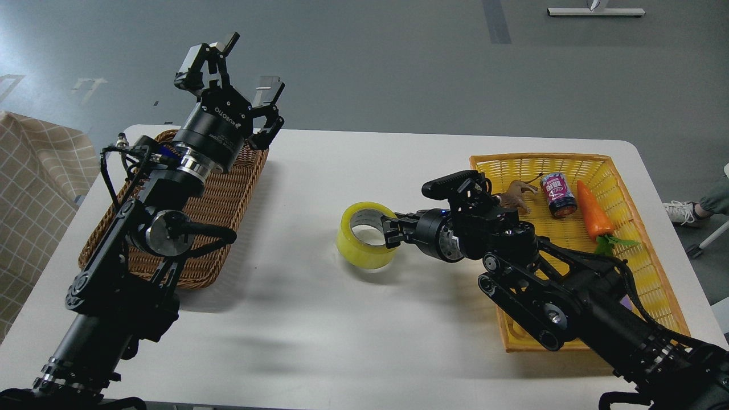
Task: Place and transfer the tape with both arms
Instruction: 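Lower the tape roll onto the table between the tray and basket, then open the right gripper and withdraw it back over the tray, then reach the left gripper toward the tape roll on the table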
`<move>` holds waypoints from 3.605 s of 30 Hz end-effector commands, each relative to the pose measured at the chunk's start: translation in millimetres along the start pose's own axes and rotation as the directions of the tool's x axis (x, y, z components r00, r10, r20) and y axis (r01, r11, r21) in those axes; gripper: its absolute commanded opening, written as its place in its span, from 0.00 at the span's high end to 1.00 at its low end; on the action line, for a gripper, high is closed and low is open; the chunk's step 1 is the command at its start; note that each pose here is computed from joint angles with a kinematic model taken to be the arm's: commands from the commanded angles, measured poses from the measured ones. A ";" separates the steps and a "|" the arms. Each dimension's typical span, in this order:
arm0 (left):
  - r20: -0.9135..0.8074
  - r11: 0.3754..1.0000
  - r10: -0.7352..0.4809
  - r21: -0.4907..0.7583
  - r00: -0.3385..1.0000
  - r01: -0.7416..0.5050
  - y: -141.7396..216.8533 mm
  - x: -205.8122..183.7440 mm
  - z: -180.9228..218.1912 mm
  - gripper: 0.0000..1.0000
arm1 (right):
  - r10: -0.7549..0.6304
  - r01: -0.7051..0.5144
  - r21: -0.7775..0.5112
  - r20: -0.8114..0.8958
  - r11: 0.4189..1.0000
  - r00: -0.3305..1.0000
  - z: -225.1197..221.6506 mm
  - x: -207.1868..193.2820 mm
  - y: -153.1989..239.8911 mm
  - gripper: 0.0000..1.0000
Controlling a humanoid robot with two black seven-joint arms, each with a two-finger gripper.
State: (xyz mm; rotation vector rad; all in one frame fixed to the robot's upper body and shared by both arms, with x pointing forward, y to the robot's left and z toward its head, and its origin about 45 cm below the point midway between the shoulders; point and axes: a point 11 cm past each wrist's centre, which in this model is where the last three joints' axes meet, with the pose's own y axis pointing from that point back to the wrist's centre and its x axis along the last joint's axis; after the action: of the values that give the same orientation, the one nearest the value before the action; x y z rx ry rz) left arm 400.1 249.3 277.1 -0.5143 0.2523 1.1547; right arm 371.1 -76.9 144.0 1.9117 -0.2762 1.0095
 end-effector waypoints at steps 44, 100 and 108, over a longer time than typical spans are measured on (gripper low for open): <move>0.006 1.000 -0.001 -0.011 1.000 0.001 -1.3 -0.5 4.9 0.02 | -0.059 0.060 0.015 -0.065 0.998 0.996 -11.8 -19.6 -5.7 0.51; 0.121 0.992 -0.061 -0.103 0.991 0.074 4.6 -2.5 55.5 0.02 | 0.236 -0.921 0.064 0.958 0.384 0.165 150.2 148.5 278.2 0.00; 0.451 0.982 -0.189 0.094 0.873 0.164 18.0 -23.9 13.1 0.02 | 0.019 -0.966 -0.012 1.000 0.259 -0.008 167.3 133.0 299.3 0.00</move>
State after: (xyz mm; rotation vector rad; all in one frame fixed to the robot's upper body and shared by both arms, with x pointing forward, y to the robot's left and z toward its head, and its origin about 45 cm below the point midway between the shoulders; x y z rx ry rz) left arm 380.3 258.2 312.2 -0.4031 -0.0198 1.0852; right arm 381.2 -344.4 395.1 3.2128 -1.9125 0.2475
